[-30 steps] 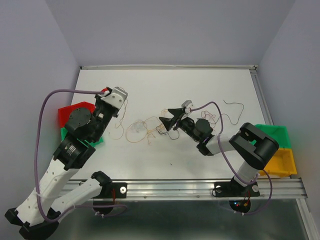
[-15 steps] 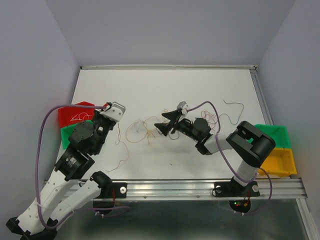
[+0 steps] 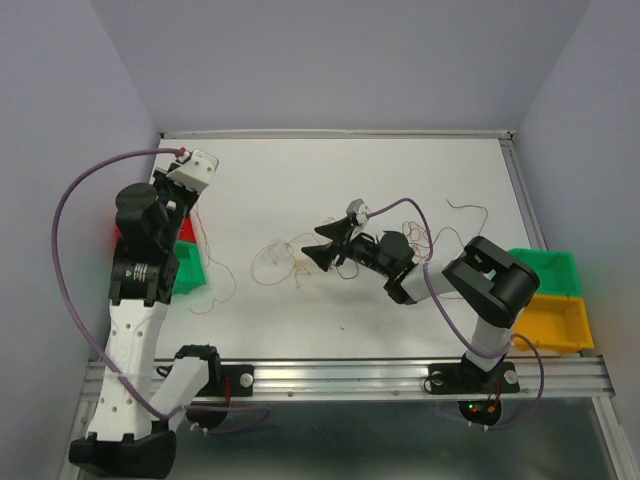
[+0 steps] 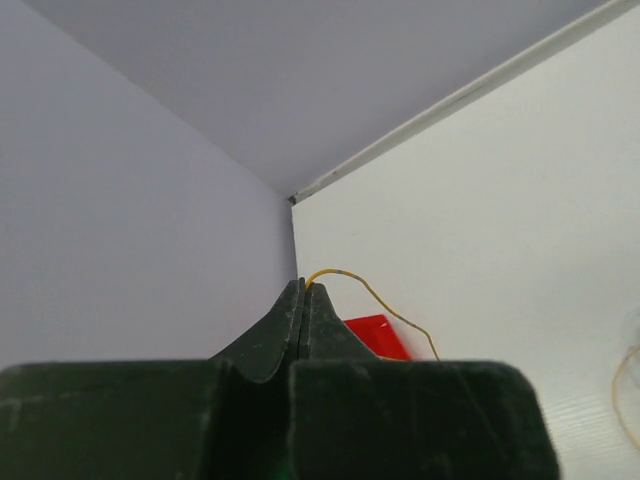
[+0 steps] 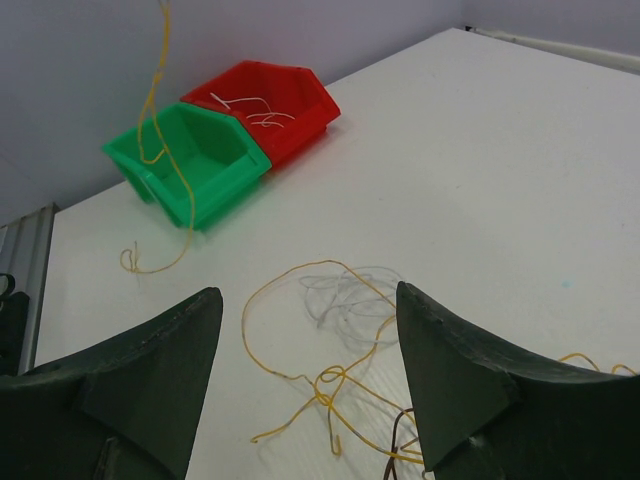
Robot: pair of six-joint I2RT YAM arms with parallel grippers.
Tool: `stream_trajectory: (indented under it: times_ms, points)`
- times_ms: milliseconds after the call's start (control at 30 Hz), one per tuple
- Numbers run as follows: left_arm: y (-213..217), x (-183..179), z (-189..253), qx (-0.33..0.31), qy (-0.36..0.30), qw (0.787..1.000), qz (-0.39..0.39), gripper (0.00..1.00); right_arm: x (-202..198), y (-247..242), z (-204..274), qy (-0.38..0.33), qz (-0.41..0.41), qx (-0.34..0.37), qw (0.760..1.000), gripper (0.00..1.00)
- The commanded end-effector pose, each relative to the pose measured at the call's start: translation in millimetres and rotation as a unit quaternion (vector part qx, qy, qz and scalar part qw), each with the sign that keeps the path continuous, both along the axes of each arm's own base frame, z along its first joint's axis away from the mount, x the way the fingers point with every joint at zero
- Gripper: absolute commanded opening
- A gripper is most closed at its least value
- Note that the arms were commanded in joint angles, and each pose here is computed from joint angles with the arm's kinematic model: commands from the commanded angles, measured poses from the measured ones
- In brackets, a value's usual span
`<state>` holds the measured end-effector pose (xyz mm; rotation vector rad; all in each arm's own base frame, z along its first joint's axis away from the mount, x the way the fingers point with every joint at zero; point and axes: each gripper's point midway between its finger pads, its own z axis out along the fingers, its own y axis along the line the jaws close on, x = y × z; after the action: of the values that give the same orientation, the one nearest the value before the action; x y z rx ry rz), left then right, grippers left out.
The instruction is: Untangle the cables
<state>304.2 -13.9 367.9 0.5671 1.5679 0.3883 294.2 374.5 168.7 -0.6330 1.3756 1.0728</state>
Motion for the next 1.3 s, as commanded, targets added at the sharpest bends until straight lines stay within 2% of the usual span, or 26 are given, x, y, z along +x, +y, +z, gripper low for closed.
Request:
stream_trajectory:
  times_ms: [0, 167, 367, 633, 733, 967, 1000, 1100, 1267]
  points:
    - [13, 17, 15, 0.013, -0.015, 0.998, -0.060, 0.00, -1, 0, 70, -0.094, 0.003, 0.092, 0.991, 0.75]
    - [36, 21, 1, 0.021, -0.001, 0.998, -0.059, 0.00, -2, -3, 71, -0.098, -0.001, 0.091, 0.991, 0.75]
    - [74, 15, 9, 0.026, 0.006, 0.999, -0.040, 0.00, -4, -4, 69, -0.097, -0.002, 0.088, 0.991, 0.75]
    - [124, 17, -31, 0.023, 0.052, 0.998, -0.013, 0.00, -5, -7, 70, -0.100, -0.004, 0.086, 0.991, 0.75]
    - [139, 15, -54, 0.015, 0.086, 0.996, -0.012, 0.00, -6, -7, 70, -0.100, -0.002, 0.086, 0.991, 0.75]
    - [139, 2, -142, 0.035, 0.185, 0.981, -0.038, 0.00, -7, -4, 72, -0.096, 0.008, 0.090, 0.991, 0.76]
    - [139, -1, -148, 0.063, 0.191, 0.978, -0.048, 0.00, -7, -3, 70, -0.094, 0.009, 0.089, 0.991, 0.76]
    - [132, -19, -181, 0.089, 0.230, 0.967, -0.066, 0.00, -7, -1, 70, -0.093, 0.012, 0.091, 0.991, 0.75]
    - [143, -37, -217, 0.126, 0.292, 0.946, -0.059, 0.00, -7, 1, 70, -0.089, 0.017, 0.093, 0.992, 0.75]
